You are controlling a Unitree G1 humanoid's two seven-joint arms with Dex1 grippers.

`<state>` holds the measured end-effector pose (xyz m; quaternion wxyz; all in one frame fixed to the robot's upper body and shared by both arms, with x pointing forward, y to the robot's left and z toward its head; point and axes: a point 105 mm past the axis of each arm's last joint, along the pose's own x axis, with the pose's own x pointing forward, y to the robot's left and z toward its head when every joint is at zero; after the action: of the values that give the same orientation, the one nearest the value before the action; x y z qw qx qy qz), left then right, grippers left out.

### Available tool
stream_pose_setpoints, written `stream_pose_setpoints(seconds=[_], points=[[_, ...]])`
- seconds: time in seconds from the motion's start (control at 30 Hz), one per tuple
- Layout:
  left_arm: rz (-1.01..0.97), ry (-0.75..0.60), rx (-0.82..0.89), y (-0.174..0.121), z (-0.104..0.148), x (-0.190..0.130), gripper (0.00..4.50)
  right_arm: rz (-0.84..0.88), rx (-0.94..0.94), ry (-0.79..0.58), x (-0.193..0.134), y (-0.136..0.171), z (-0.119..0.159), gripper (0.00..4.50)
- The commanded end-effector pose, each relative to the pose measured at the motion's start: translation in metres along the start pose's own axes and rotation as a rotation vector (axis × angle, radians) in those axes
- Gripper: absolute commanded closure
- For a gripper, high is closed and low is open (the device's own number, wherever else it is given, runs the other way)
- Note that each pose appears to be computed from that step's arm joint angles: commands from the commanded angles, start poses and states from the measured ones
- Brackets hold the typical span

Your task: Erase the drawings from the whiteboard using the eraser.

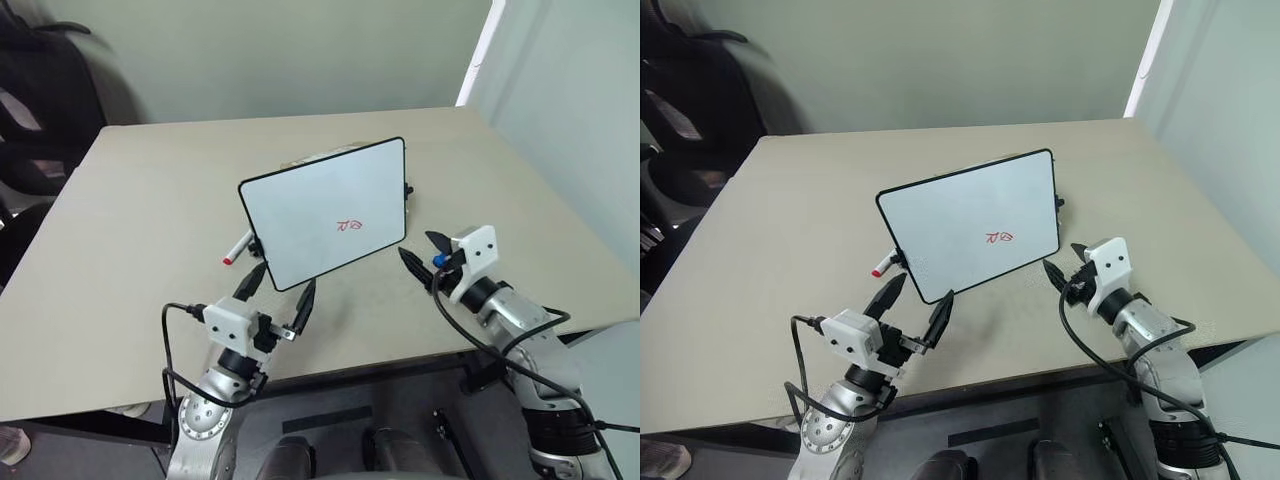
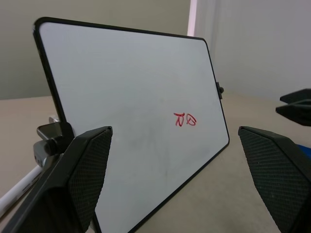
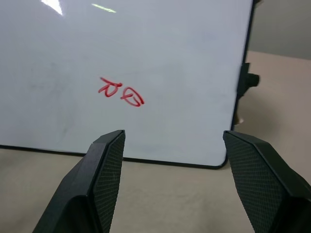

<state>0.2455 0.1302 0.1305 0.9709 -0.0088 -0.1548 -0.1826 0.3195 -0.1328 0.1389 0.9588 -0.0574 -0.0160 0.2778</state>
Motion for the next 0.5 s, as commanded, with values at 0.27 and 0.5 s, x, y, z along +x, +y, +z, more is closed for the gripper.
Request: stream_pose_setpoints(seconds=[0.27,0.5], points=[[-0.019,-0.059,0.008,-0.011,0.013,0.004,0.0,0.007,-0.006,-0.064,0.008,0.006,0.019,1.1],[-0.145,-0.018,-0.018,-0.045,0.002,0.013,0.0,-0.025,-0.002,0.005,-0.004,-0.008,0.017,1.1]])
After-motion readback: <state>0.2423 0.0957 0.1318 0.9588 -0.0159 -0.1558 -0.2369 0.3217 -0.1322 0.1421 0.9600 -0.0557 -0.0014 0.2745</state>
